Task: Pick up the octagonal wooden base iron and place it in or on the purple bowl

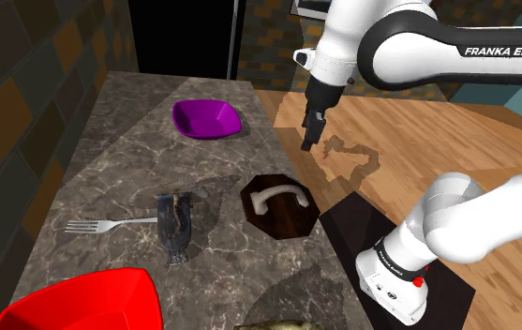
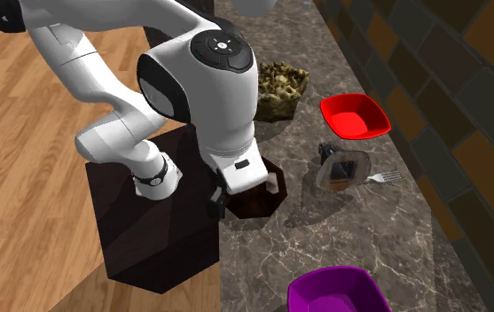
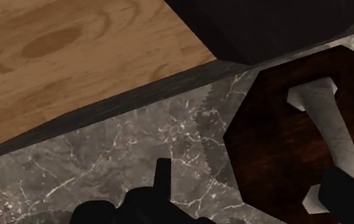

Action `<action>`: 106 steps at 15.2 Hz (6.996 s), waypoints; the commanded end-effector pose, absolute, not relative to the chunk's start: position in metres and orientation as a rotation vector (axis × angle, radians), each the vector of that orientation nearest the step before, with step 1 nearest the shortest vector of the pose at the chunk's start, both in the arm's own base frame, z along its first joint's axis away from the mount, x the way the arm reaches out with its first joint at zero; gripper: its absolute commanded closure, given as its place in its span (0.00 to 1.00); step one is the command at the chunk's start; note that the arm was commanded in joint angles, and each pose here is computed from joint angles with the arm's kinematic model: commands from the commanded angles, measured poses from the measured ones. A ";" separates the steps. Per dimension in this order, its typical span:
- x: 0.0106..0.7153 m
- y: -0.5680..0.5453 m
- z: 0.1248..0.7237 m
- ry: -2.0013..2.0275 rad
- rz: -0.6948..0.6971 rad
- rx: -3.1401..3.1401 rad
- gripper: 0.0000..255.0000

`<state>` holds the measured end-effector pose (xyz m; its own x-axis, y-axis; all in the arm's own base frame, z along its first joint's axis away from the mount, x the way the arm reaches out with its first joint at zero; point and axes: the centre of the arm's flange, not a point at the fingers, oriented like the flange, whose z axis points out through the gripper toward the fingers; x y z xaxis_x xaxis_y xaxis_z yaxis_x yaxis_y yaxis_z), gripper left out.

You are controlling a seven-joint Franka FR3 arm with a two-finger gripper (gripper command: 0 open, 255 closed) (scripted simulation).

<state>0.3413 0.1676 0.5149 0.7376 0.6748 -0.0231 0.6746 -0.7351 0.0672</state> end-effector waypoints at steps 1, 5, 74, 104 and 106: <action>0.335 0.187 0.499 1.232 -0.011 2.823 0.00; 0.318 0.226 0.473 1.460 -0.044 2.735 0.00; 0.491 0.258 0.539 1.689 -0.078 2.623 1.00; 0.674 0.254 0.462 1.689 -0.078 2.623 1.00; 0.674 0.254 0.462 1.689 -0.078 2.623 1.00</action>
<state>0.6743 0.2537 0.4629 0.4129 0.9092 -0.0541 0.9102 -0.4140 -0.0109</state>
